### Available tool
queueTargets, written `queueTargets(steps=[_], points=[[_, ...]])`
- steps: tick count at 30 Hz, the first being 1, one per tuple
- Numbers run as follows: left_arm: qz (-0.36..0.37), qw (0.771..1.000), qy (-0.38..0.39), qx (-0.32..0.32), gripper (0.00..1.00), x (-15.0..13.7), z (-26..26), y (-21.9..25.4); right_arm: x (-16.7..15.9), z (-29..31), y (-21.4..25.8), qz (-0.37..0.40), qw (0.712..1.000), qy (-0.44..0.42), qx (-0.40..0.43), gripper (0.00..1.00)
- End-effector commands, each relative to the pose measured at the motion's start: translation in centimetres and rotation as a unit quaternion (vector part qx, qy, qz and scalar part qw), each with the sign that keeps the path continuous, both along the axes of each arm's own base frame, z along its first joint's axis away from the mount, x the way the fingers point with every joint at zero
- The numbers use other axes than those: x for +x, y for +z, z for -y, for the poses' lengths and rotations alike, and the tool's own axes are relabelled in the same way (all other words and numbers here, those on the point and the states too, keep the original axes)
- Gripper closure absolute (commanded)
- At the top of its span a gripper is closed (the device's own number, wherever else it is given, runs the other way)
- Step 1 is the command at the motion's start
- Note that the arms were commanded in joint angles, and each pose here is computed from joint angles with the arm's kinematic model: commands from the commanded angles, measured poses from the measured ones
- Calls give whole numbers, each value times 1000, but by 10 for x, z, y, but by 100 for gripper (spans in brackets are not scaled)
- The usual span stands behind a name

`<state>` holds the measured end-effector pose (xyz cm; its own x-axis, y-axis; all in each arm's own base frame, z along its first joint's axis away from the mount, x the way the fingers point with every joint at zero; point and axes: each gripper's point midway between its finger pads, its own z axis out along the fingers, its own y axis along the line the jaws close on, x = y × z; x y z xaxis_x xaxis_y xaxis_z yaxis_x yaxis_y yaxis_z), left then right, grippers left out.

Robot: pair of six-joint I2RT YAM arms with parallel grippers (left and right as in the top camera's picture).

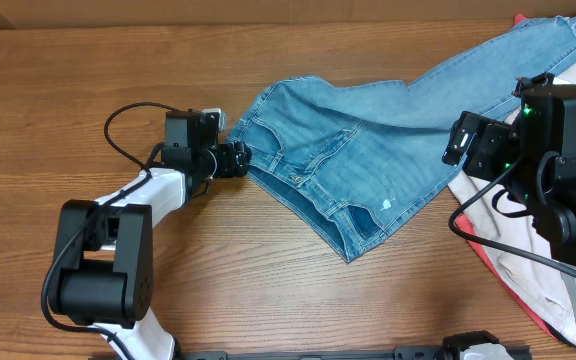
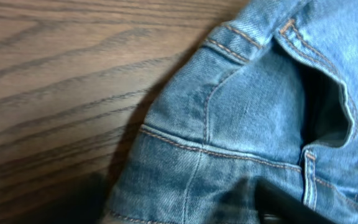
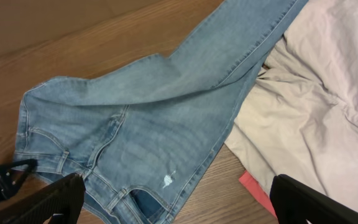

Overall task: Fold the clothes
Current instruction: 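Grasp the jeans waistband with the left gripper and drag it leftward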

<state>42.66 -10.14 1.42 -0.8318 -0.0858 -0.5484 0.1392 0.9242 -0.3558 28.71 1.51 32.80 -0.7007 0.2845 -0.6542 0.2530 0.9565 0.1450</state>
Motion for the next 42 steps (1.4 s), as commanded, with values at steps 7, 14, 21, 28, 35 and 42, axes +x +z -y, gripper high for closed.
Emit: queueTargets(steps=[7,14,21,28,35,42], points=[[14,998,-34,-41,96,5,19,6,-2,3,10,15,1000,-4,-3,0],[46,998,8,-34,96,11,-16,51,-2,6,11,16,1000,-9,-8,0],[136,971,196,33,96,21,-163,134,-1,7,11,17,1000,-10,-9,0],[179,938,295,35,46,12,-269,196,-2,7,11,17,1000,-10,-9,0],[67,963,257,-39,0,-14,-232,170,-2,6,11,17,1000,-10,-9,0],[-189,938,288,-26,0,-95,-199,91,-2,7,11,17,1000,-10,-9,0]])
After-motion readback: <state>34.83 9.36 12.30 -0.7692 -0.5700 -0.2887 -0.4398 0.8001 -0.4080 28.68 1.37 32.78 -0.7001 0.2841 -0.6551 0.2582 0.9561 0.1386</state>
